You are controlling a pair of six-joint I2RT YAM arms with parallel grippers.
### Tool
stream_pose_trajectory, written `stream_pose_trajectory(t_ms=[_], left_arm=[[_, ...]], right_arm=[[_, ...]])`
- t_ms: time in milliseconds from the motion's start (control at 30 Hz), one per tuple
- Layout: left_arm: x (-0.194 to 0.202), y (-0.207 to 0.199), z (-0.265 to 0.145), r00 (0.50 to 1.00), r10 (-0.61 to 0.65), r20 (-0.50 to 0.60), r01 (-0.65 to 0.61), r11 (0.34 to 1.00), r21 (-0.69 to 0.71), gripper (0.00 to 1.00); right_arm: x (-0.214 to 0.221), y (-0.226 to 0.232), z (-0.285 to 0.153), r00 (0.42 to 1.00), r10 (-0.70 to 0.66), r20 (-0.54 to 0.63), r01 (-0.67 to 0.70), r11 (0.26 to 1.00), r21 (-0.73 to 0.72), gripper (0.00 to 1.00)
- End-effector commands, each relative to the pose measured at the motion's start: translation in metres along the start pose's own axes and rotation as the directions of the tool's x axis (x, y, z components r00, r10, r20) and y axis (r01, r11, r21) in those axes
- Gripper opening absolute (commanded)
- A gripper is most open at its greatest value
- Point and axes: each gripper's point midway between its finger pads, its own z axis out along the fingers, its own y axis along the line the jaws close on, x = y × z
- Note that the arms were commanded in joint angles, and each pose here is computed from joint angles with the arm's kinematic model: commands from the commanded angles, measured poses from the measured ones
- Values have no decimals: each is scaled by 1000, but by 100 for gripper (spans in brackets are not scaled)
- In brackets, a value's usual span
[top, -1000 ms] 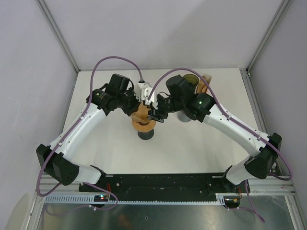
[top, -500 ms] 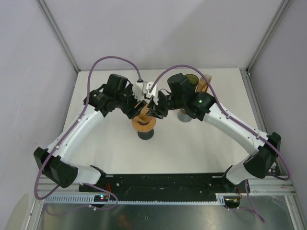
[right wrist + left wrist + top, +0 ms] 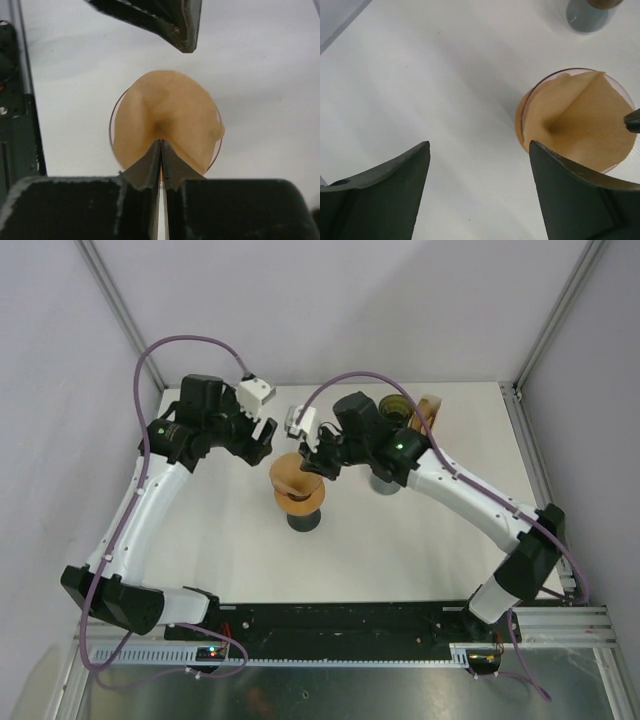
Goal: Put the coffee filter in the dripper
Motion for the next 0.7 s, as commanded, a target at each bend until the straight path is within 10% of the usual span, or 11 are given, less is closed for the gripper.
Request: stream_pose_trajectory(t_ms=[0,667], left_arm=[[-9,14,-13,996,-68,61,70,997,-34,85],[39,62,-12,982,-190,17,190,965,-181,88]], right_arm=[[6,-18,21,992,13,-122,4,990,140,2],[73,-7,79,877,14,-481,34,995,91,0]])
